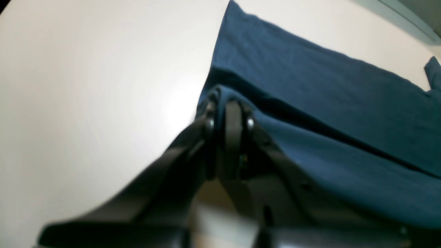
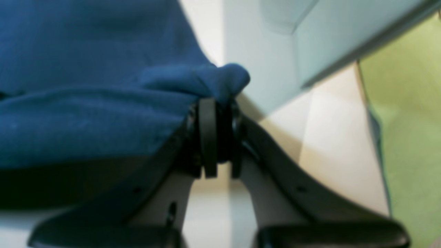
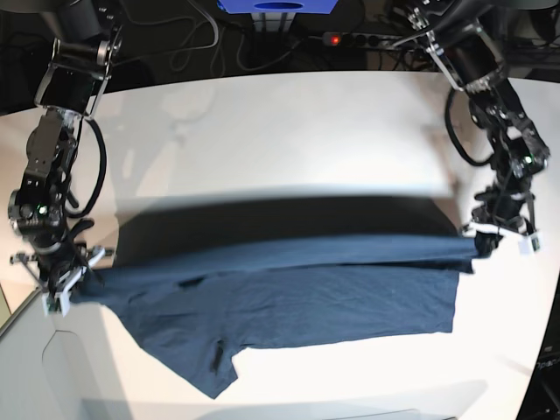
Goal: Fold the T-shirt properly
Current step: 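Drag the held edge back toward the collar with both grippers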
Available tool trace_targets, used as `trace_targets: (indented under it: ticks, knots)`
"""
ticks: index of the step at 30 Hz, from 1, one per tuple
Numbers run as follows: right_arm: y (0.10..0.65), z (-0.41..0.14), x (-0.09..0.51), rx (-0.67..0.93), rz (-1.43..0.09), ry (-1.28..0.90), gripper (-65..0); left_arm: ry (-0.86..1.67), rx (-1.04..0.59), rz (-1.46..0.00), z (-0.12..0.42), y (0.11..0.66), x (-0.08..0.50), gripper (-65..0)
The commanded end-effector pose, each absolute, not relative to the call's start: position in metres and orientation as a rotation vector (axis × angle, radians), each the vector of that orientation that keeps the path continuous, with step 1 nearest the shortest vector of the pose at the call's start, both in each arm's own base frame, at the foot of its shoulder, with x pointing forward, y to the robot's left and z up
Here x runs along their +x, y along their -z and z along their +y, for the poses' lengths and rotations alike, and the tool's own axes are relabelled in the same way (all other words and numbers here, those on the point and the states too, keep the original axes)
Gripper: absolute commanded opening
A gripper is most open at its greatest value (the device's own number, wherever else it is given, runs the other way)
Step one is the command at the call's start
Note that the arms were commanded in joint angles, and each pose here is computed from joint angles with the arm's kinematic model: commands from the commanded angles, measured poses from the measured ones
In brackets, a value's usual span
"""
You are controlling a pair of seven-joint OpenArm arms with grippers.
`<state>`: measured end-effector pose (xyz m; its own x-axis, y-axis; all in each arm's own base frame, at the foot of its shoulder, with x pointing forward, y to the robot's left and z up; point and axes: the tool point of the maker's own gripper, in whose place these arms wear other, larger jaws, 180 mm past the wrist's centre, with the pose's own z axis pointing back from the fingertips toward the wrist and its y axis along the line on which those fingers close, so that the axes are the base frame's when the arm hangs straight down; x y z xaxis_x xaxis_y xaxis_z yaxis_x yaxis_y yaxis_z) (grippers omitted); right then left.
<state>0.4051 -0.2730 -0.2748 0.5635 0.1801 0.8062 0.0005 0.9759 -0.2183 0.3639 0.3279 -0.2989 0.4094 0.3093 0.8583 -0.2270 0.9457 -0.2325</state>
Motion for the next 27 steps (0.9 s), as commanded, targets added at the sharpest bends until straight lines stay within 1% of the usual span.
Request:
trace_targets:
  ticks: [1,5,8,12,19,27]
  knots:
    - [0.244,-0.279,0.418,-0.237,-1.049,-0.117,-64.8,-0.337,-0.07,-1.161,0.337,0.277,0.374,-65.0]
    - [0.242,-0.279,0.419,-0.236,-1.056,-0.115,-64.8,-0.335,-0.066,-1.158,0.338,0.276,0.373,-65.0]
    - [0.263,-0.279,0.407,-0.23,-1.012,-0.122,-64.8,-0.34,-0.063,-1.148,0.34,0.281,0.37,-65.0]
    - [0.28,-0.275,0.397,-0.217,-0.974,-0.123,-64.8,-0.354,-0.068,-1.101,0.339,0.3,0.359,-65.0]
    - [0.282,-0.275,0.394,-0.217,-0.965,-0.117,-64.8,-0.35,-0.065,-1.091,0.339,0.301,0.357,-65.0]
    - [0.347,-0.275,0.335,-0.208,-0.793,-0.141,-64.8,-0.322,-0.025,-1.012,0.337,0.327,0.316,-65.0]
